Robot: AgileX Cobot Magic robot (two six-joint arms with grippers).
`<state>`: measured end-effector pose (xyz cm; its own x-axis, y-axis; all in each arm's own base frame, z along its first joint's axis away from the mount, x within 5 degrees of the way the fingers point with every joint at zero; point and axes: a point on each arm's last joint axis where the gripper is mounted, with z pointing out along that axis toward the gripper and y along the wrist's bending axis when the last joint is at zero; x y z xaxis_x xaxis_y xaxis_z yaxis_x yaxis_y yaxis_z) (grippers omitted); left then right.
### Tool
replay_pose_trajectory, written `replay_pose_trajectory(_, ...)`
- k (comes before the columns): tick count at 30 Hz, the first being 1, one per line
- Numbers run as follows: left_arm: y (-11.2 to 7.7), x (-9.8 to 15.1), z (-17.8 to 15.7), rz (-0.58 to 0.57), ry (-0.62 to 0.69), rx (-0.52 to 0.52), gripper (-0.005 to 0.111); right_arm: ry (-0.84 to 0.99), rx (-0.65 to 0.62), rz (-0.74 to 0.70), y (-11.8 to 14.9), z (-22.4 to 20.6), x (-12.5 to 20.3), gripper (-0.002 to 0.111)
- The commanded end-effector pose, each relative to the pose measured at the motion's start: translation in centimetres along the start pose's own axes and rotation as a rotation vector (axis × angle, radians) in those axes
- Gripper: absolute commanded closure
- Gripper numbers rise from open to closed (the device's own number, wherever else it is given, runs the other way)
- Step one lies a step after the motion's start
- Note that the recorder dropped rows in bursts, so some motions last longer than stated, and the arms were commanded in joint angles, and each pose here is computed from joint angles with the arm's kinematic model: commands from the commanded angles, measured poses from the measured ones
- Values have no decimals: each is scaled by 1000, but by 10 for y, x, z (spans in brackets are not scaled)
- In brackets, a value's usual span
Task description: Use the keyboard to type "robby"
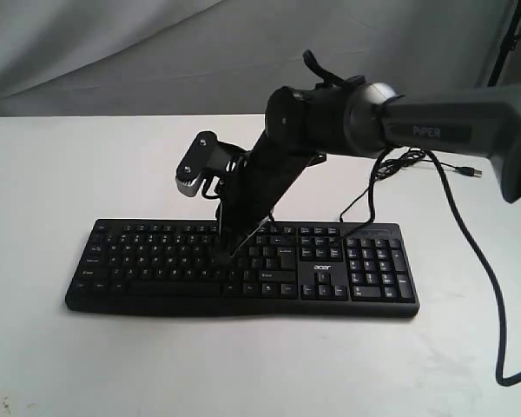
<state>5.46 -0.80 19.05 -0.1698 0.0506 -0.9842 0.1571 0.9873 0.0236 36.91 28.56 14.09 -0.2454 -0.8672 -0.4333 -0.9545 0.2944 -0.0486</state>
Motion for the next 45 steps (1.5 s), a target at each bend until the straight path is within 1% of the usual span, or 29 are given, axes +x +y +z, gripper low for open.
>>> replay_pose_trajectory(1,0,1,0,3,-5,5,107,0,23,10,-1,5,8,108)
replay_pose_trajectory(8,0,1,0,3,-5,5,107,-25,33,6,0,3,5,108)
replay_pose_trajectory(14,0,1,0,3,-5,5,107,-37,22,-17,7,4,-1,108)
replay_pose_trajectory(39,0,1,0,3,-5,5,107,-23,-4,-11,9,8,1,108)
replay_pose_trajectory(45,0,1,0,3,-5,5,107,-11,-16,-3,10,15,5,108)
